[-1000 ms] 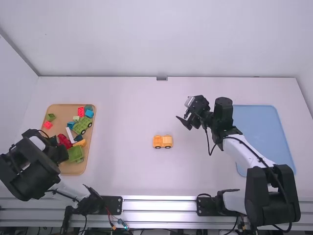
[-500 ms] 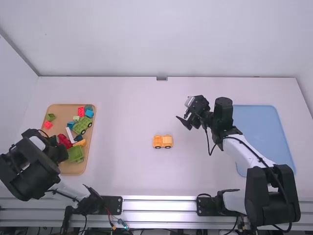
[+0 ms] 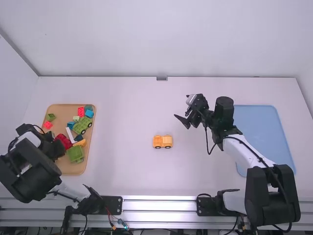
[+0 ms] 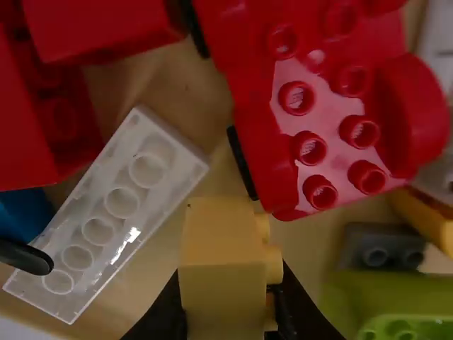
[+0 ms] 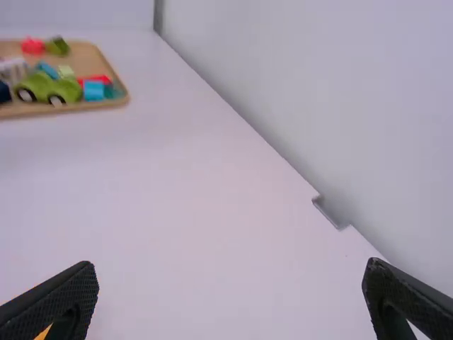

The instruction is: Assemble lego blocks to make yellow taxi

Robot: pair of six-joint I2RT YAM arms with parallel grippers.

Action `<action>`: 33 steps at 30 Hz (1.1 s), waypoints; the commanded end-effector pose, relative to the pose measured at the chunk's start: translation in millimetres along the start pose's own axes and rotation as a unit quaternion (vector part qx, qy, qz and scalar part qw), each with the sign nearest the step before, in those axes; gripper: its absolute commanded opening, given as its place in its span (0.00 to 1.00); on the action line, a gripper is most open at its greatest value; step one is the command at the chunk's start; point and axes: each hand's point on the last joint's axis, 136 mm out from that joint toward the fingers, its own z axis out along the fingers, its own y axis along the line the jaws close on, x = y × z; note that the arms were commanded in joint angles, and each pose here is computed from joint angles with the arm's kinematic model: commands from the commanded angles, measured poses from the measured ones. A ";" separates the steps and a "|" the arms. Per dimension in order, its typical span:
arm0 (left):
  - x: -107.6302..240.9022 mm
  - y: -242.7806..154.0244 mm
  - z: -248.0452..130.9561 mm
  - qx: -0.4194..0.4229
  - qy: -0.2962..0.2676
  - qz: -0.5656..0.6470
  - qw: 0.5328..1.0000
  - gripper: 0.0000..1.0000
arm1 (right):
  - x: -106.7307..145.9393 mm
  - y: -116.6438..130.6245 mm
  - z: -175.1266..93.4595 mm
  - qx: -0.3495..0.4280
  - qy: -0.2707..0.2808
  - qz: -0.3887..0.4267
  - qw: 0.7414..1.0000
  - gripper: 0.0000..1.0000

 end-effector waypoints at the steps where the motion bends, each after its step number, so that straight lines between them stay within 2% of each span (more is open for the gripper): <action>1: -12.3 -24.3 -22.6 0.036 -0.050 0.024 0.998 0.02 | -16.2 15.3 -1.7 -0.048 -0.039 0.049 0.997 0.98; 4: -20.0 -48.1 -50.1 0.050 -0.113 0.063 0.990 0.02 | -35.7 9.2 -3.2 -0.048 -0.071 0.126 0.988 0.98; 7: -24.3 -92.4 -81.1 0.079 -0.186 0.130 0.971 0.02 | -46.6 8.1 -1.8 -0.048 -0.087 0.155 0.983 0.98; 8: -24.8 -98.2 -84.5 0.084 -0.195 0.139 0.967 0.02 | -47.3 8.7 -1.3 -0.049 -0.088 0.154 0.983 0.98; 11: -16.8 -170.9 -119.7 0.159 -0.278 0.269 0.908 0.02 | -50.9 18.4 6.0 -0.065 -0.092 0.149 0.982 0.98; 12: -14.2 -182.4 -125.0 0.172 -0.291 0.288 0.896 0.02 | -51.2 19.9 7.5 -0.068 -0.091 0.153 0.982 0.98; 15: 15.3 -258.8 -153.2 0.257 -0.361 0.408 0.798 0.02 | -52.1 31.7 23.5 -0.100 -0.078 0.227 0.966 0.99; 17: 22.7 -272.7 -156.7 0.271 -0.374 0.429 0.777 0.02 | -51.4 34.5 27.3 -0.106 -0.075 0.235 0.963 0.99; 20: 54.0 -321.0 -165.6 0.319 -0.418 0.490 0.695 0.05 | -50.6 48.7 42.0 -0.133 -0.070 0.259 0.954 0.98; 23: 75.7 -349.8 -167.5 0.356 -0.438 0.506 0.652 0.05 | -56.1 58.3 48.2 -0.149 -0.075 0.275 0.947 0.99; 27: 89.8 -371.3 -163.3 0.386 -0.433 0.513 0.633 0.02 | -61.4 63.0 49.6 -0.158 -0.080 0.282 0.943 1.00; 30: 93.1 -383.9 -160.9 0.406 -0.426 0.503 0.633 0.02 | -63.8 67.8 51.6 -0.162 -0.080 0.285 0.941 0.93; 33: 93.3 -396.0 -163.6 0.437 -0.421 0.475 0.637 0.02 | -62.5 68.2 56.7 -0.146 -0.076 0.286 0.944 0.93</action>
